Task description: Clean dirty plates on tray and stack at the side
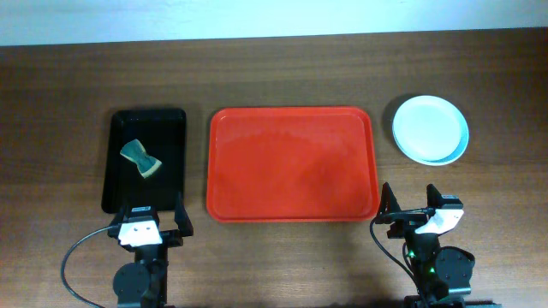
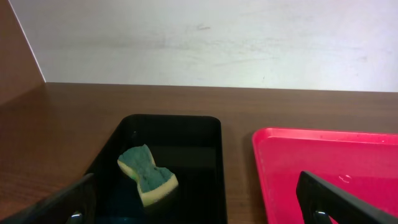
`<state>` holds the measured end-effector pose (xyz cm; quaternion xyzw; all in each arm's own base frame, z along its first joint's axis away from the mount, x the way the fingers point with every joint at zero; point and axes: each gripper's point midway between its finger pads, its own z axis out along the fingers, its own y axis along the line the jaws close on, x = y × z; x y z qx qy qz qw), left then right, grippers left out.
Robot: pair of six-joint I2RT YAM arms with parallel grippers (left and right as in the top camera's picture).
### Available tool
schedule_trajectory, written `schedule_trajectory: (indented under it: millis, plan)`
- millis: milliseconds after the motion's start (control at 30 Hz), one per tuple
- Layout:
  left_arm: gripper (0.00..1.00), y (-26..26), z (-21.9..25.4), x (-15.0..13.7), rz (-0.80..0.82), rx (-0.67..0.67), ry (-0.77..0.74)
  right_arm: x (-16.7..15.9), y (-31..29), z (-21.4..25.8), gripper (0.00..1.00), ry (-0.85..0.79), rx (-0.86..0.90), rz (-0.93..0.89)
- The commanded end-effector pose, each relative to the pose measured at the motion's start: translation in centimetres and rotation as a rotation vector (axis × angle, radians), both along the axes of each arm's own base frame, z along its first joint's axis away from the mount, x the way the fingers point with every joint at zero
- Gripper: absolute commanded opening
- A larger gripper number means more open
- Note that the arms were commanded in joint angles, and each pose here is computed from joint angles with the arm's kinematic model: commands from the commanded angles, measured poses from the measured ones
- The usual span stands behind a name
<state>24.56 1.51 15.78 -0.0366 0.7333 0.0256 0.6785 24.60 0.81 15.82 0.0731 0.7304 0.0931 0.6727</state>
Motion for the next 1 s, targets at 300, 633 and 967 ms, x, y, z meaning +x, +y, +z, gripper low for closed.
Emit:
schedule_trajectory:
  millis: [300, 633, 967]
  plan:
    - [0.99, 0.09, -0.01, -0.02, 0.002, 0.020, -0.003, -0.01, -0.32, -0.27, 0.98, 0.000, -0.045, -0.017]
    - [0.99, 0.09, -0.01, -0.02, 0.002, 0.020, -0.003, -0.01, -0.19, -0.29, 0.99, -0.004, -0.207, 0.003]
    - [0.99, 0.09, -0.01, -0.02, 0.002, 0.019, -0.003, -0.01, -0.18, -0.26, 0.98, -0.005, -0.207, 0.004]
